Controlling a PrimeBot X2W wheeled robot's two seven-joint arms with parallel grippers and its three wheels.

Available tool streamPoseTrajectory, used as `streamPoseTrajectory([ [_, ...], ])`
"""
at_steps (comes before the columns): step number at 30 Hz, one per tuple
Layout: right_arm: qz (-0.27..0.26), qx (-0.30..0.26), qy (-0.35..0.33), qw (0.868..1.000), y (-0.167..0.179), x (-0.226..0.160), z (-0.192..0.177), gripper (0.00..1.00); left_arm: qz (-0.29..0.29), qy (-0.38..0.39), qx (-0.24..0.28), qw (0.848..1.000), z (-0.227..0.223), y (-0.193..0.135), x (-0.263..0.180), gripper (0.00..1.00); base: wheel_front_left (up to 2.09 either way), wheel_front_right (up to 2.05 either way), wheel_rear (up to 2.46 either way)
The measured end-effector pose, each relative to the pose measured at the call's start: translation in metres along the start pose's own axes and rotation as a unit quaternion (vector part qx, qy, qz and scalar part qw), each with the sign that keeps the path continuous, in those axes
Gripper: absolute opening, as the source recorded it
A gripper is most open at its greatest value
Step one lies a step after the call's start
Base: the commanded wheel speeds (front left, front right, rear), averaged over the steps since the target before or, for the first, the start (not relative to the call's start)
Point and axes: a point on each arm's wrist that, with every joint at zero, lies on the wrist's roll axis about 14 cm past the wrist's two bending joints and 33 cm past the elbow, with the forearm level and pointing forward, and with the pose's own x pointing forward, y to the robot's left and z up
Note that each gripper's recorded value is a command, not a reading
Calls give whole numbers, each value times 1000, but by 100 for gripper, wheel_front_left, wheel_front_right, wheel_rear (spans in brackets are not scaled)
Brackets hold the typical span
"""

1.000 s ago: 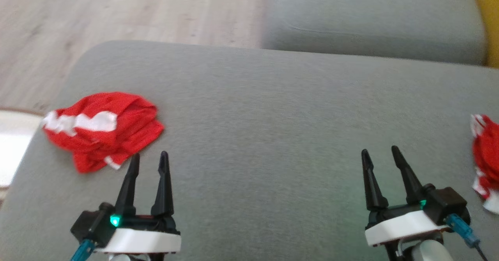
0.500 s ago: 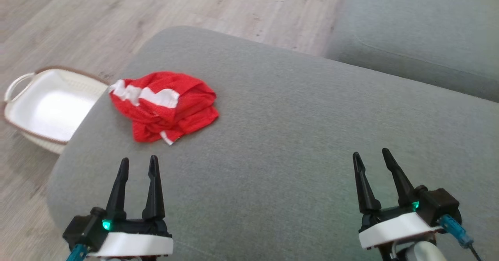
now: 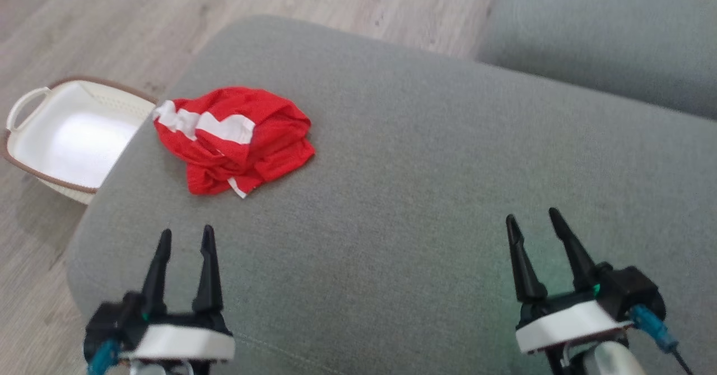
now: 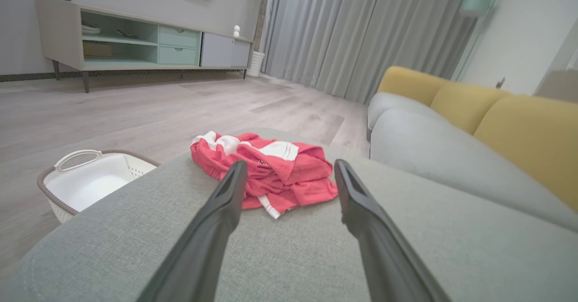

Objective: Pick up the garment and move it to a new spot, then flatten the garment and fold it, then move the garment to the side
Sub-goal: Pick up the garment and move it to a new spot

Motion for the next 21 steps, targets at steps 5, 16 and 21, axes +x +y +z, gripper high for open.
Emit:
streamPoseTrajectory([
  [5,-23,-15,-6,1000,-26,15,-1,100,-23,68,70,995,-21,6,50,100,0,0,0],
  [16,-89,-17,6,996,-90,20,-20,100,-104,246,178,947,-62,-23,147,100,0,0,0],
  [21,-110,-22,8,994,-109,19,-25,100,-95,315,210,921,-90,-8,161,100,0,0,0],
])
